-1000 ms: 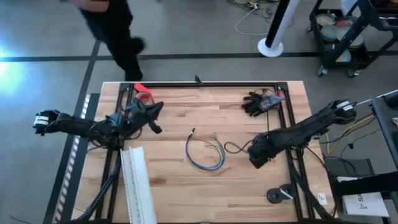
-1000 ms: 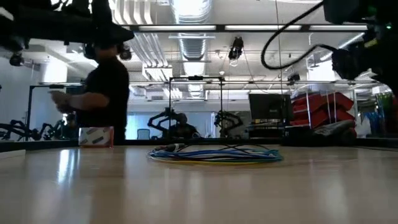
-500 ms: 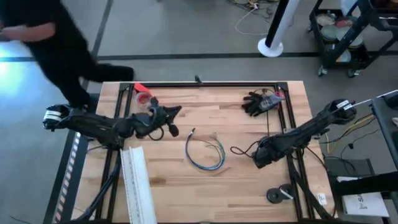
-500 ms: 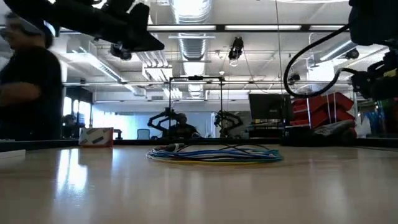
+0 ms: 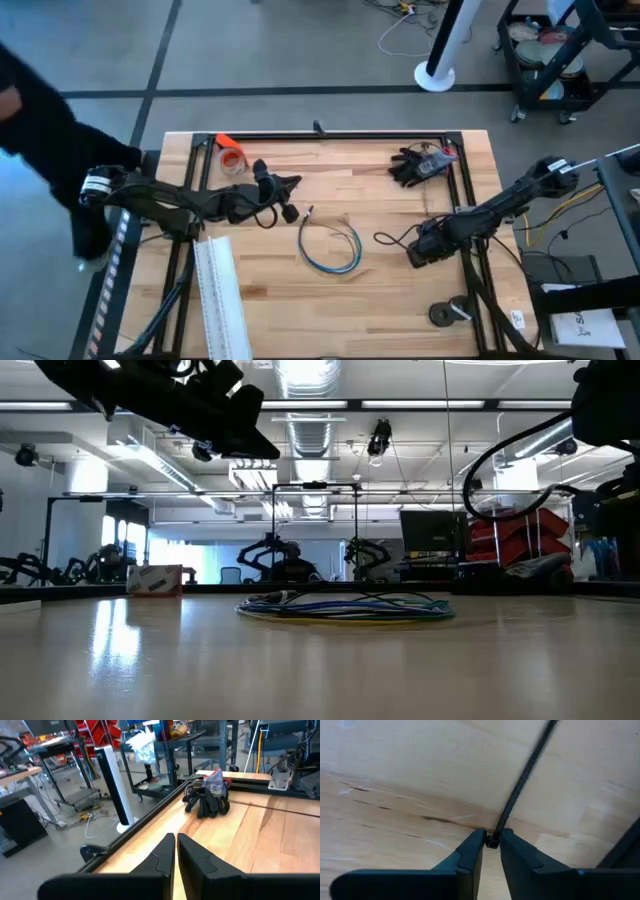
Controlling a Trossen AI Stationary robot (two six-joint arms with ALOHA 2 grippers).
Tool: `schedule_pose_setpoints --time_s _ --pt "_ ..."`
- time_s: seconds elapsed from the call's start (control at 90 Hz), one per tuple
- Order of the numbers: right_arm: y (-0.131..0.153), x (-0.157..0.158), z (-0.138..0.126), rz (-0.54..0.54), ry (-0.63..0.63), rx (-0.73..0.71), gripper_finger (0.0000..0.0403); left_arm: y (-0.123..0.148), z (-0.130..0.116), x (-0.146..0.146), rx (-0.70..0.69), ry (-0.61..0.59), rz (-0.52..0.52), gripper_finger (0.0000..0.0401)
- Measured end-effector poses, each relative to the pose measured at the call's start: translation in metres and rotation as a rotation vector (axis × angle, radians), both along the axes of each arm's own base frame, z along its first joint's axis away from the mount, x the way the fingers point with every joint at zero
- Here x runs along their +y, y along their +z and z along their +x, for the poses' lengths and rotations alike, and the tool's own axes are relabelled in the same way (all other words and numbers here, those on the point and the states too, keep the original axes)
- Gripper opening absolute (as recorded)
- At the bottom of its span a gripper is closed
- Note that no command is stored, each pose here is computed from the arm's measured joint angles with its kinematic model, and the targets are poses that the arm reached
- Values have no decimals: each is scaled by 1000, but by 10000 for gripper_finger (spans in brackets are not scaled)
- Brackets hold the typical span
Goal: Ziptie cables
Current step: Put a zip tie on the cables
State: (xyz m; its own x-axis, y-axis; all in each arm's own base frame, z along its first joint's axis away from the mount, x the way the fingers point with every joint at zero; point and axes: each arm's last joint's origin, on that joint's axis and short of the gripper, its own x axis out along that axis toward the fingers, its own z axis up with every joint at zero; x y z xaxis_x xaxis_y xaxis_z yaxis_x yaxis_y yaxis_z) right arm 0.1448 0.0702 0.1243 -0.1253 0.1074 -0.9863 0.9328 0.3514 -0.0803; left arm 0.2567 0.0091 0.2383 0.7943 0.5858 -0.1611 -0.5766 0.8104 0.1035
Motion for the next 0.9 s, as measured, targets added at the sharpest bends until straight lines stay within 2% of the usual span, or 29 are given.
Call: schedule_pose_setpoints --time_s 0.144,0.322,0.478,0.556,0.733,0.9 --pt "4 3 6 13 24 -14 9 2 -1 -4 -16 -65 -30 7" --pt "16 14 21 101 119 -74 4 -2 -1 -13 26 -181 -52 7" --pt "40 24 41 64 213 -180 2 -8 -3 -17 50 -214 -64 7" --pt "51 28 52 0 307 -218 1 -11 -4 -19 45 -214 -83 7" --pt "62 39 80 -81 646 -218 1 -14 -5 -19 8 -214 -167 7" --pt "66 49 108 -163 918 -29 0 -15 -5 -22 -9 -288 -239 7"
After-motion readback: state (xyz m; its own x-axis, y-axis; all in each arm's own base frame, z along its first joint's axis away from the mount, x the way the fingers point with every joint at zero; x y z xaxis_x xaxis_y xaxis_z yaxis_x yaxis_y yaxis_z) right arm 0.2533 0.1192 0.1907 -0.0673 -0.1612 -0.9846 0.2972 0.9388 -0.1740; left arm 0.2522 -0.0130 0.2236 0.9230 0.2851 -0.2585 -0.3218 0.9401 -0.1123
